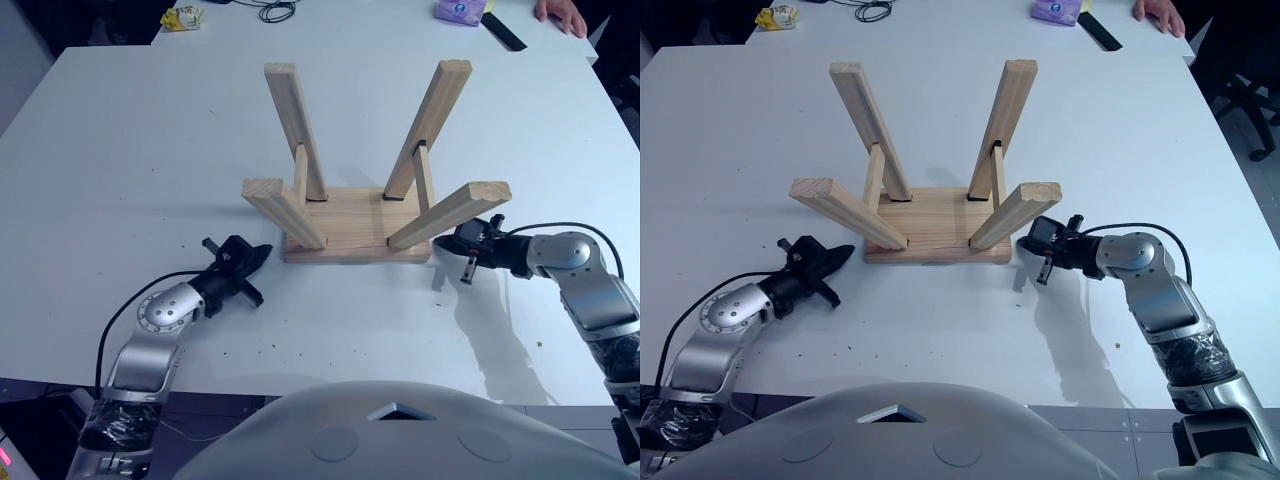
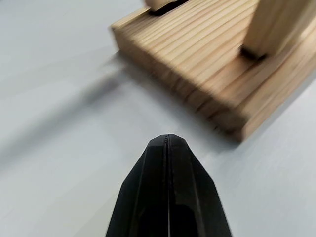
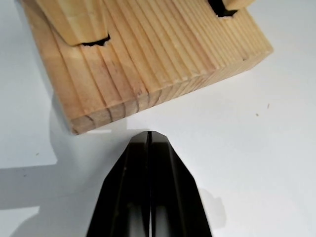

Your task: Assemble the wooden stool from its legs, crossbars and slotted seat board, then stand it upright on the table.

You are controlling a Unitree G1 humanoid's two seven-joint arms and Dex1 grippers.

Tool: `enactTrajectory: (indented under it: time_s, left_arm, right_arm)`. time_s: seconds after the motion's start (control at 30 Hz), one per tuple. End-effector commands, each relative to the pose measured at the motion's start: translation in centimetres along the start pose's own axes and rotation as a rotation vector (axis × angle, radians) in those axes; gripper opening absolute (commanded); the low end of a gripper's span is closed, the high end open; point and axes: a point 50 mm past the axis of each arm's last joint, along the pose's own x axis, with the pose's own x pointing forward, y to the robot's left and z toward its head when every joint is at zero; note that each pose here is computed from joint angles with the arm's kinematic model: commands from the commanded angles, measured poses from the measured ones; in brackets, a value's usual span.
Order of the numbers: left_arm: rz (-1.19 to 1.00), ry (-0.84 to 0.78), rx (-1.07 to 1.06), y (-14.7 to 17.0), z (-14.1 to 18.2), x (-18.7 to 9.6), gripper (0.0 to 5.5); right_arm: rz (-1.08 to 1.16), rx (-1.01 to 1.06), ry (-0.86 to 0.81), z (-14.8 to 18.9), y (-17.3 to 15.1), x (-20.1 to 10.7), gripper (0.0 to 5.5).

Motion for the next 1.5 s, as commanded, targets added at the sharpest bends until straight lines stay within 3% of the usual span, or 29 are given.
enactTrajectory:
  time_s: [0.03, 0.4, 0.87, 1.23, 1.5]
  left_arm:
    - [-0.045, 0.035, -0.017, -1.0, -0.7, -0.1, 0.03]
    - [-0.048, 0.050, 0.004, 0.1, -0.8, 0.0, 0.03]
    - [-0.169, -0.067, -0.058, -1.6, 1.5, 0.8, 0.03]
    - [-0.033, 0.047, 0.000, 1.4, -1.0, 0.5, 0.03]
    - [-0.065, 0.012, 0.009, 0.9, -0.5, 2.0, 0.03]
  right_arm:
    - [0.066, 0.053, 0.053, -1.4, 1.4, 0.2, 0.00]
    - [0.138, 0.061, 0.025, -0.7, 3.0, 0.2, 0.00]
    - [0.125, 0.082, -0.072, 1.2, 2.9, 1.3, 0.00]
    - [0.061, -0.019, 0.096, -2.4, 0.9, 0.6, 0.00]
    - [0.081, -0.019, 0.043, -1.7, 1.6, 2.2, 0.00]
